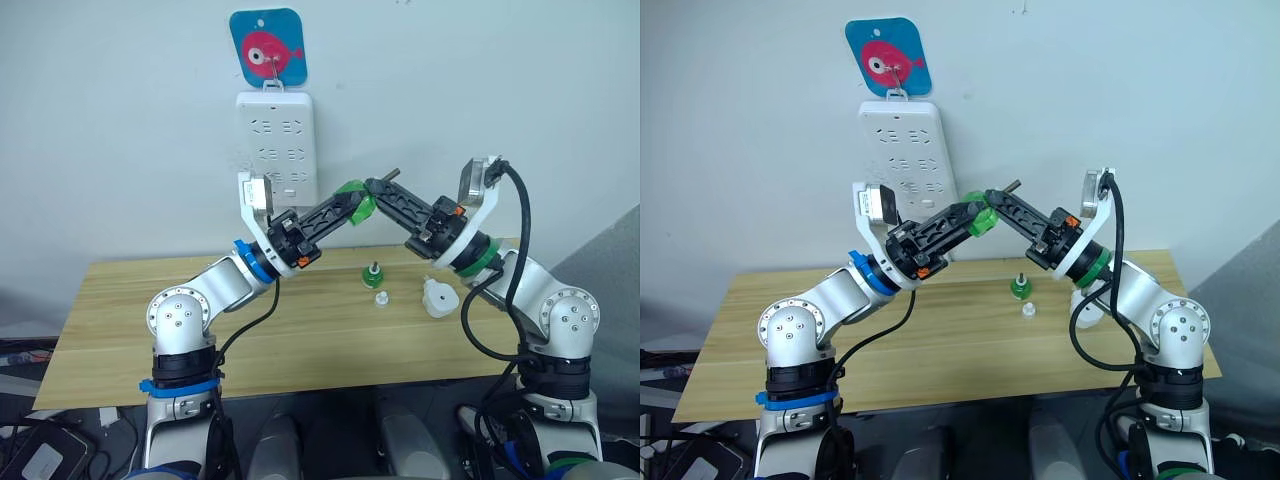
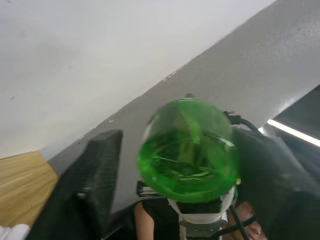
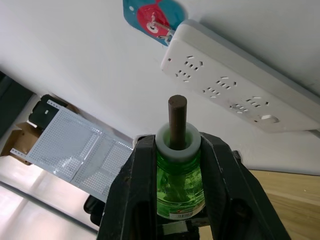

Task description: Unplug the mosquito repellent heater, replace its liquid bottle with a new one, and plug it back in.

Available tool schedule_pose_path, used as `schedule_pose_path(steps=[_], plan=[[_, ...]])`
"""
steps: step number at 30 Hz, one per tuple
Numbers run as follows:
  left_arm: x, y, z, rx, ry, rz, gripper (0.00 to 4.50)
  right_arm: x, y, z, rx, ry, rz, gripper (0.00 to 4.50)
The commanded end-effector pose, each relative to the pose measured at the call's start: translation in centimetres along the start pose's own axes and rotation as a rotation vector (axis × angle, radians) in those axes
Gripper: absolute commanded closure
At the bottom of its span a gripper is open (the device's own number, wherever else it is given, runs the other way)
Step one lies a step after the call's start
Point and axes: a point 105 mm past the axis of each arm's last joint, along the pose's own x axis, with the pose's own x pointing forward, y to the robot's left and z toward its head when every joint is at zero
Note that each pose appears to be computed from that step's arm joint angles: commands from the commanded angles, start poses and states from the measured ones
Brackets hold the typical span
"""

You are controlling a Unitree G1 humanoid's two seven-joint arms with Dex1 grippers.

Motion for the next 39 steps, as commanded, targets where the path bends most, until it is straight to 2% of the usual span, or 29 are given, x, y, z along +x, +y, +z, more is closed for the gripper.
schedule_pose_path(steps=[1, 8, 12, 13, 17, 20, 22, 23, 26, 28, 29, 32, 39], plan=[[0.2, -0.6, 0.5, 0.025, 0.001, -0.024, 2.16, 0.0, 1.9, -0.3, -0.02, 0.01, 0.076, 3.68], [0.1, -0.5, 0.2, 0.028, 0.015, -0.022, 2.2, 0.0, 2.0, -1.1, -0.037, 0.056, 0.085, 3.68], [-0.4, -0.3, 0.3, 0.03, 0.014, -0.009, 2.2, -0.5, 1.7, -0.2, -0.022, 0.02, 0.074, 3.68], [-0.6, -0.4, 0.4, 0.033, 0.015, -0.007, 2.2, -0.8, 1.4, 0.3, -0.029, 0.004, 0.058, 2.95], [-1.4, -0.4, 0.5, 0.053, 0.032, 0.012, 2.2, -2.5, -0.5, 1.3, -0.096, -0.004, -0.057, 1.66], [-2.3, 0.1, 0.5, 0.077, 0.046, 0.054, 2.2, -4.3, -2.9, 2.4, -0.187, -0.001, -0.235, 0.64], [-3.2, 0.7, 0.3, 0.116, 0.077, 0.101, 2.2, -5.6, -5.1, 2.6, -0.312, 0.056, -0.396, 0.03], [-3.6, 1.1, 0.1, 0.141, 0.096, 0.126, 2.2, -6.4, -6.1, 2.9, -0.355, 0.075, -0.469, 0.0], [-5.1, 2.2, -0.2, 0.221, 0.145, 0.21, 2.2, -9.2, -9.3, 2.6, -0.696, 0.312, -0.723, 0.0], [-5.7, 2.6, -0.2, 0.256, 0.158, 0.24, 2.2, -10.3, -10.5, 2.9, -0.889, 0.422, -0.824, 0.0], [-5.9, 2.7, -0.2, 0.27, 0.163, 0.248, 2.2, -10.5, -10.8, 3.0, -0.918, 0.437, -0.854, 0.0], [-6.2, 2.9, -0.4, 0.312, 0.176, 0.265, 2.2, -10.8, -11.4, 2.1, -0.854, 0.53, -0.886, 0.0], [-6.4, 3.4, -2.1, 0.351, 0.228, 0.267, 2.2, -11.7, -14.9, 2.4, -0.764, 0.669, -1.07, 0.0]])
